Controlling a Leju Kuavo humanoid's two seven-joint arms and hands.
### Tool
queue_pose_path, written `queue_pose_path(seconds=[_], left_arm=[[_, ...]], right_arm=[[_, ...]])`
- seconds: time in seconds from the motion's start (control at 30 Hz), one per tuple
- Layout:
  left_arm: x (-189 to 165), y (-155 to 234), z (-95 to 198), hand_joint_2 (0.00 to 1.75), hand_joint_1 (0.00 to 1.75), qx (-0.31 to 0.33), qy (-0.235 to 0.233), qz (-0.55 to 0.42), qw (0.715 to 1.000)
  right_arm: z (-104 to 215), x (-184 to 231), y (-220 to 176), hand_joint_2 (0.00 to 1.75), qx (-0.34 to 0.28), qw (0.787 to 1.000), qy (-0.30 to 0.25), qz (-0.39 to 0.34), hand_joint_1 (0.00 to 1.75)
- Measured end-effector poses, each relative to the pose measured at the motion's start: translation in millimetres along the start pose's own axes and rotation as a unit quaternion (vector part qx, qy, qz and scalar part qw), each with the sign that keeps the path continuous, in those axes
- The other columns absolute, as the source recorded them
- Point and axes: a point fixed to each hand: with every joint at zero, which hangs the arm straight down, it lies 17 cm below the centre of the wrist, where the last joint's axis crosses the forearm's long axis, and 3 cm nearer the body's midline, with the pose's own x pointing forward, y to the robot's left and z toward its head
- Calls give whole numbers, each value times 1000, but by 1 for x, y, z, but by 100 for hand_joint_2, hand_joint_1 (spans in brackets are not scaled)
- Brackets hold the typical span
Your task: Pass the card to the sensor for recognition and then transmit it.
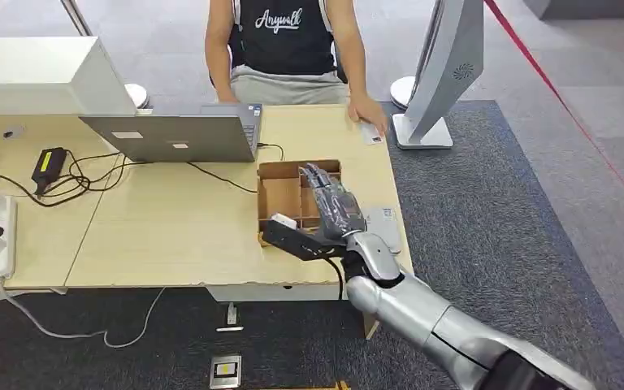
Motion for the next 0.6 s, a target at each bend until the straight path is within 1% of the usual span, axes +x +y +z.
queue_pose_path(seconds=[0.27,0.6], left_arm=[[0,0,0,0,0,0,-2,-3,1000],[4,2,-1,0,0,1,-5,-4,1000]], right_arm=[[18,-2,27,175,26,1000,3,13,0],[27,-23,40,175,41,996,27,76,0]])
